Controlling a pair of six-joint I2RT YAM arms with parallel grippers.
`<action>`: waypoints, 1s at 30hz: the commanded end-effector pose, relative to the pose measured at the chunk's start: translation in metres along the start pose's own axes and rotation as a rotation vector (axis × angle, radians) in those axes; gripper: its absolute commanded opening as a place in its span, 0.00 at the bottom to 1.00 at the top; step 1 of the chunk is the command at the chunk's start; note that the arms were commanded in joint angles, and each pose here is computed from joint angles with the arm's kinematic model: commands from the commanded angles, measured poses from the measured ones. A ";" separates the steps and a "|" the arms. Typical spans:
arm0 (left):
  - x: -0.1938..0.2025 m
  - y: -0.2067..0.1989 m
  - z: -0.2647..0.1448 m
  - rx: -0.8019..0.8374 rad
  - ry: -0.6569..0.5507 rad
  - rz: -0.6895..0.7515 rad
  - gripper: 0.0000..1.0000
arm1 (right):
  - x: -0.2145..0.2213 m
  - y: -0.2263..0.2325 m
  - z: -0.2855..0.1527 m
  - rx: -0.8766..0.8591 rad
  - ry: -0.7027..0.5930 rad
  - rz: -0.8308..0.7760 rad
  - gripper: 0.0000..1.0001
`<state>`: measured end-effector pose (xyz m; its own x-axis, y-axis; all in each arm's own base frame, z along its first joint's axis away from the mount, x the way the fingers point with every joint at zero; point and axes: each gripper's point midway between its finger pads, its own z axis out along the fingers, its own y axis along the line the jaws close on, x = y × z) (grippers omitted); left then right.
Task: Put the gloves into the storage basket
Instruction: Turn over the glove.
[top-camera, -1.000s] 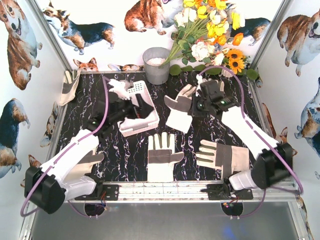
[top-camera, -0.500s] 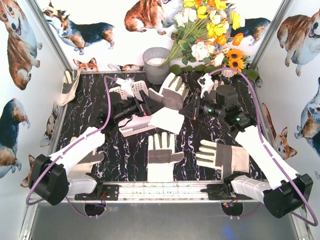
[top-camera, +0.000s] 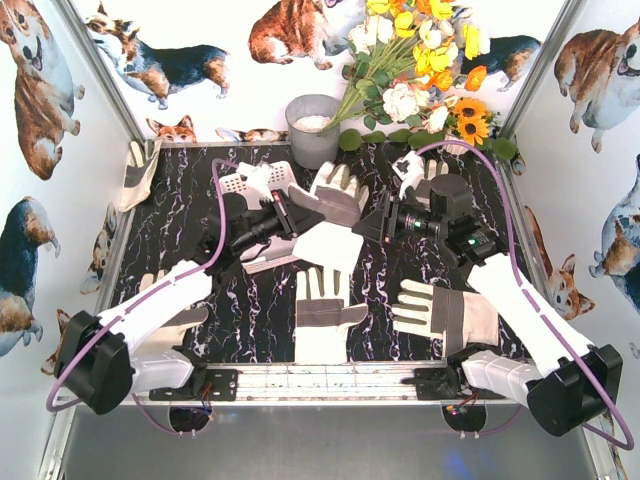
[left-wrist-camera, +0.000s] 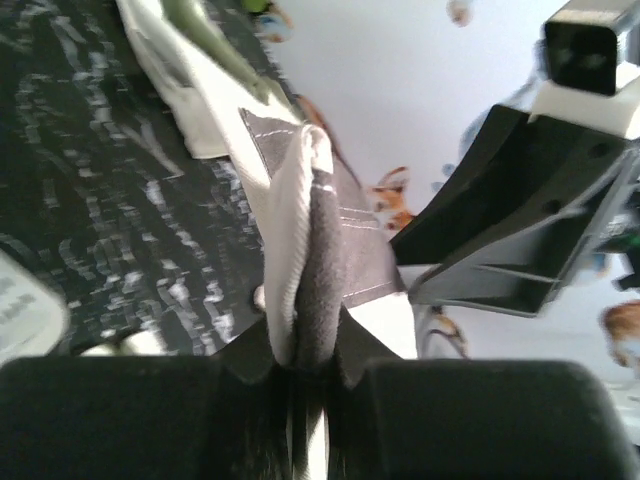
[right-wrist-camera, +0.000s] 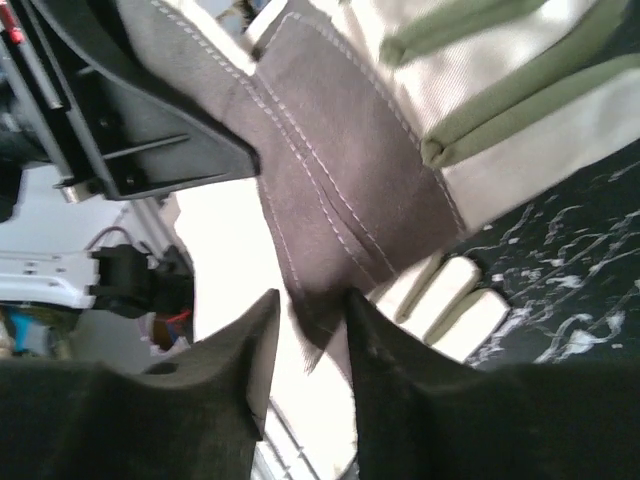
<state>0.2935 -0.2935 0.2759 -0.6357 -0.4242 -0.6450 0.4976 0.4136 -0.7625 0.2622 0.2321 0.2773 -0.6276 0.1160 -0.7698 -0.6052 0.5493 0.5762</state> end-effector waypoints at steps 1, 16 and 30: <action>0.000 0.023 -0.015 -0.162 0.014 0.138 0.00 | -0.017 -0.008 -0.005 0.077 -0.075 -0.005 0.47; 0.045 0.052 -0.049 -0.400 0.282 0.508 0.00 | -0.026 0.017 0.035 0.091 -0.041 0.689 0.71; 0.068 0.045 -0.036 -0.382 0.369 0.611 0.00 | 0.003 0.021 0.077 0.195 0.153 0.880 0.80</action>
<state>0.2489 -0.2653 0.1857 -0.5493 0.2239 -0.8051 0.6010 0.7752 -0.1945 0.2875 0.2989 0.2691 -0.8815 0.4635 -0.0902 0.1478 0.4523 0.8795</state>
